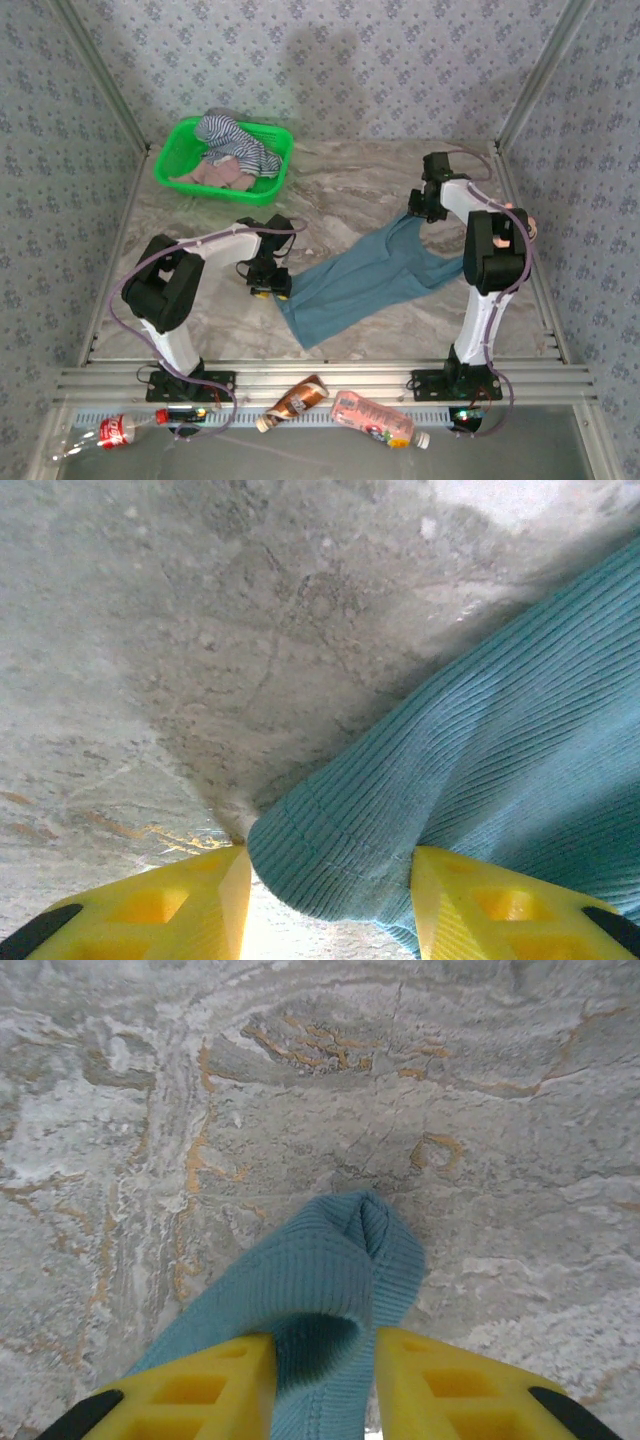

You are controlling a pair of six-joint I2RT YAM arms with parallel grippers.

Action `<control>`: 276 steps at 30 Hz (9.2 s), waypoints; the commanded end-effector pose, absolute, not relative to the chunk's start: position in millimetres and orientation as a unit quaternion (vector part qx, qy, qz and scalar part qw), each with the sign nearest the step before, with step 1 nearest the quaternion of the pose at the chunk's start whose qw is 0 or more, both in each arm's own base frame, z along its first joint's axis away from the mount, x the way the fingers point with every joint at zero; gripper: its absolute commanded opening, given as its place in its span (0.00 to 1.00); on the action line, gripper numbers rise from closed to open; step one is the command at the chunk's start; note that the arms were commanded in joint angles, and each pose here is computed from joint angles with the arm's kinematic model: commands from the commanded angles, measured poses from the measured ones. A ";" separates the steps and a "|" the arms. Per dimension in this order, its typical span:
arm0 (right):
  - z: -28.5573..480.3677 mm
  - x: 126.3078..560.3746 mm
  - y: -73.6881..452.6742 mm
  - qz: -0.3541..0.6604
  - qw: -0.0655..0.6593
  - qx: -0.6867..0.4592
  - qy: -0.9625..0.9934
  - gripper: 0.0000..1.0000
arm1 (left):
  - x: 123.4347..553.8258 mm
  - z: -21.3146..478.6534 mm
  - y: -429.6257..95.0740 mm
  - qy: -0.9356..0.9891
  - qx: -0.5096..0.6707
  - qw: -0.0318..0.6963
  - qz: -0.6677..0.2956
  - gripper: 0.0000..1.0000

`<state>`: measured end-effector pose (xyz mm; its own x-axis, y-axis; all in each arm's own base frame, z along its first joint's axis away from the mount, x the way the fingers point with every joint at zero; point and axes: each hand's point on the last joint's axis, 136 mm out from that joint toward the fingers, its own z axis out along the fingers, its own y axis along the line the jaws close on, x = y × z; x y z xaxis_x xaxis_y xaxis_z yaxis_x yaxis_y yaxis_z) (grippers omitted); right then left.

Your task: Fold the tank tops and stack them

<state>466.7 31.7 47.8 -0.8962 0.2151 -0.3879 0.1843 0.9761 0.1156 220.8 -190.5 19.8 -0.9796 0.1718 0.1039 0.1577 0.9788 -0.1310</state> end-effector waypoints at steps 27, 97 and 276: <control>26.8 454.7 -4.8 0.152 0.215 0.233 0.936 0.08 | 220.0 29.0 -192.5 -0.993 -0.078 0.054 0.068 0.46; 55.6 520.9 73.2 0.239 0.222 0.150 0.933 0.15 | 187.3 18.1 -205.8 -0.987 -0.071 0.118 0.087 0.27; 56.1 403.5 168.2 0.094 0.229 -0.438 0.864 0.17 | 474.5 76.2 -331.8 -0.970 0.021 -0.095 0.223 0.18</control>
<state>375.1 173.1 50.1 -0.5096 -0.7393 -0.4401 -0.8303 0.5568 0.0261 457.6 -331.7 65.3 -0.9894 -0.0544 -0.1343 0.0061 0.9103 -0.4139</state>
